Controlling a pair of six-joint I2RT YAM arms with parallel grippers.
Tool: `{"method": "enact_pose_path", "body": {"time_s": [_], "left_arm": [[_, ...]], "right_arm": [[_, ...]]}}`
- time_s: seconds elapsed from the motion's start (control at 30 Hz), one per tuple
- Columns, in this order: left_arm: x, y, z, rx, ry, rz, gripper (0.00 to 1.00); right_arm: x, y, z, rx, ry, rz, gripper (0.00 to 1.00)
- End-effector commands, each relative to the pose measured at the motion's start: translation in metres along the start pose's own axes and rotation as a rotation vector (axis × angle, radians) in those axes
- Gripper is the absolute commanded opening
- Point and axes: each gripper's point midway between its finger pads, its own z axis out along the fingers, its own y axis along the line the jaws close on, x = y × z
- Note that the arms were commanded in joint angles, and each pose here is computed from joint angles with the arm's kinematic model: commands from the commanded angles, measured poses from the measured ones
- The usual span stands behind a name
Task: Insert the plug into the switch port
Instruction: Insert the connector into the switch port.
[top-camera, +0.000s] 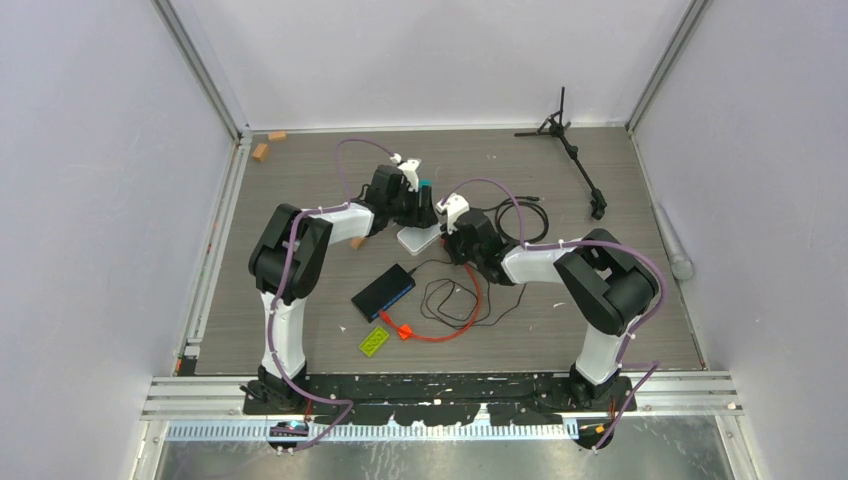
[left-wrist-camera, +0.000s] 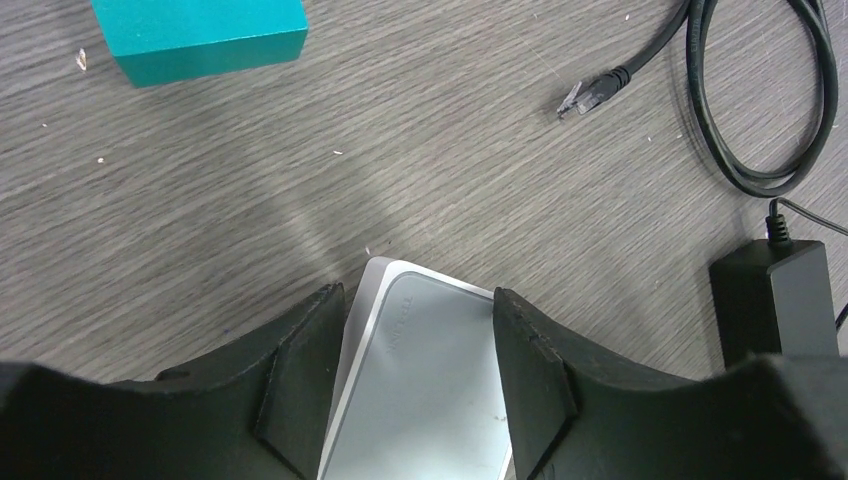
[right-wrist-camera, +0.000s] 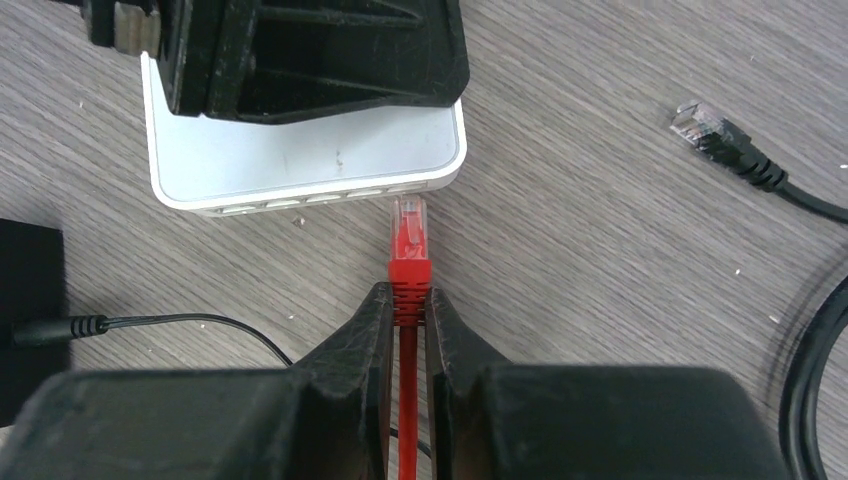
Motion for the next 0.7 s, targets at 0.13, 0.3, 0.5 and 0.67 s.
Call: {"method": "enact_pose_path", "body": {"time_s": [0.13, 0.3, 0.5, 0.67], "left_arm": [[0.0277, 0.0057, 0.0044, -0.011, 0.097, -0.02, 0.55], [0.0281, 0.0051, 0.0045, -0.006, 0.098, -0.019, 0.53], [0.0287, 0.0049, 0.0048, -0.004, 0.101, -0.018, 0.49], [0.028, 0.0033, 0.0049, 0.007, 0.102, -0.016, 0.46]], "right_arm": [[-0.0331, -0.0011, 0.0058, -0.007, -0.068, -0.037, 0.01], [-0.0341, -0.0009, 0.0088, -0.01, -0.066, -0.038, 0.01], [-0.0319, -0.0015, 0.0129, -0.008, -0.06, -0.038, 0.0], [-0.0382, -0.0034, 0.0099, 0.0, -0.079, -0.046, 0.0]]}}
